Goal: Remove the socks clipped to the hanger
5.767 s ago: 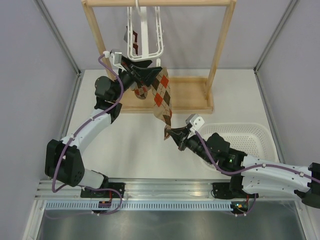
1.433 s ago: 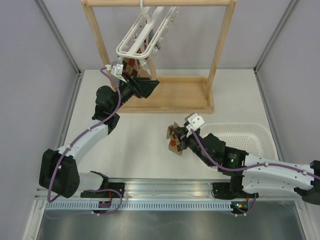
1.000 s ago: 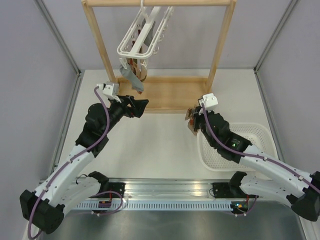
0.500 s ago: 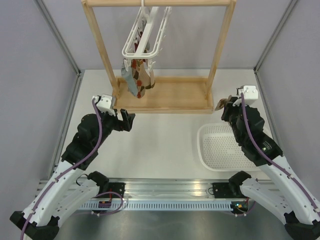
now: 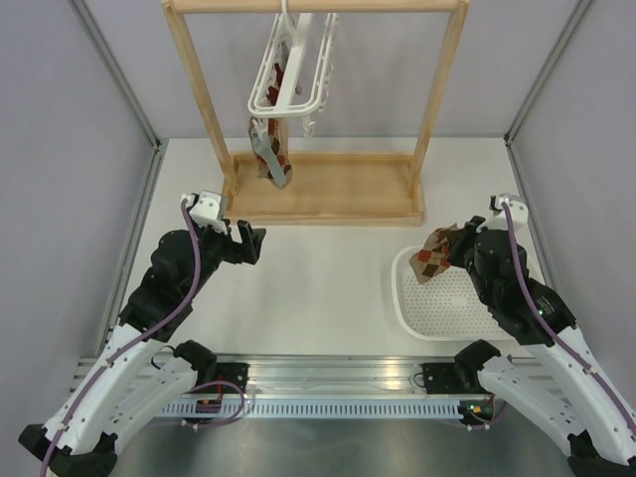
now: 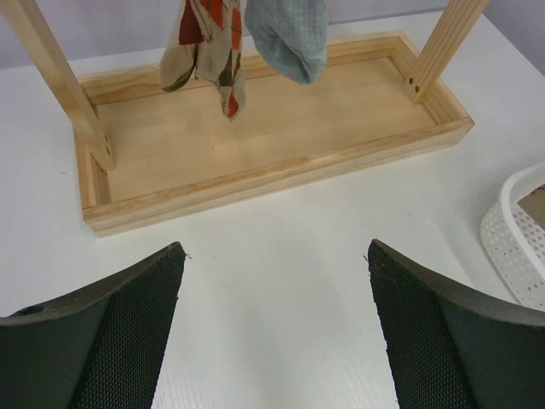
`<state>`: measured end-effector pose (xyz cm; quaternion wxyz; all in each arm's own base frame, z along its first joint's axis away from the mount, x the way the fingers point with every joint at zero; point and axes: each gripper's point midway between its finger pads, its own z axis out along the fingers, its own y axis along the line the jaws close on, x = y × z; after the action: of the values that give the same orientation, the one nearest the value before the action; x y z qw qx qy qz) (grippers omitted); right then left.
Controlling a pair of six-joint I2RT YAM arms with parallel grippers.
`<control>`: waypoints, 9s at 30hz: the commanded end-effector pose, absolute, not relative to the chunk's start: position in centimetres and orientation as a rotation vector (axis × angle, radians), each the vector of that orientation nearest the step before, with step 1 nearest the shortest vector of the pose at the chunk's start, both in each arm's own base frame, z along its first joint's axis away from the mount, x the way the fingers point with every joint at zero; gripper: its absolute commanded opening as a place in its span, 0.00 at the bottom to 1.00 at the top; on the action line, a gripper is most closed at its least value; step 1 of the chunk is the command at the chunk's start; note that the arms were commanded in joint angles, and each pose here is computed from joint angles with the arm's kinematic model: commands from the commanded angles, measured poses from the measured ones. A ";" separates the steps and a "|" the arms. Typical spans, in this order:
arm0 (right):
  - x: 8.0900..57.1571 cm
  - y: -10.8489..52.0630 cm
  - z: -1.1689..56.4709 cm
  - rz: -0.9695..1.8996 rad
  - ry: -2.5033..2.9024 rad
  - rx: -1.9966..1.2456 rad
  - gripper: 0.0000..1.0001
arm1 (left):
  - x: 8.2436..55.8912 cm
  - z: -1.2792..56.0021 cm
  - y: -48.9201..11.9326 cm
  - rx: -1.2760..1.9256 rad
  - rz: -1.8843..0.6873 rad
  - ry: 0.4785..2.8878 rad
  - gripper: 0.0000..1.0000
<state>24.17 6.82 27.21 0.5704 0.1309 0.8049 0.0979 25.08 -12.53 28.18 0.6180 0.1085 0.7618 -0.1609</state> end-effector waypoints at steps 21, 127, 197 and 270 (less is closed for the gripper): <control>21.1 4.8 22.3 0.197 1.988 0.445 0.97 | 25.1 28.3 -12.6 0.248 -0.372 1.763 0.92; 29.4 17.6 26.9 0.537 1.900 -0.068 0.95 | 29.3 35.4 -18.3 0.170 -0.485 1.621 0.02; 37.2 41.6 47.0 0.751 1.458 -0.194 0.62 | 27.4 31.6 -19.9 0.299 -0.609 1.686 0.02; 35.5 36.0 43.5 0.626 1.503 -0.129 0.96 | 27.4 31.4 -18.6 0.217 -0.579 1.683 0.02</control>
<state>36.85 38.27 39.86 0.6592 -0.0861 0.7008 0.2587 27.12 -19.92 29.82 0.5963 0.1361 0.7481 -0.2576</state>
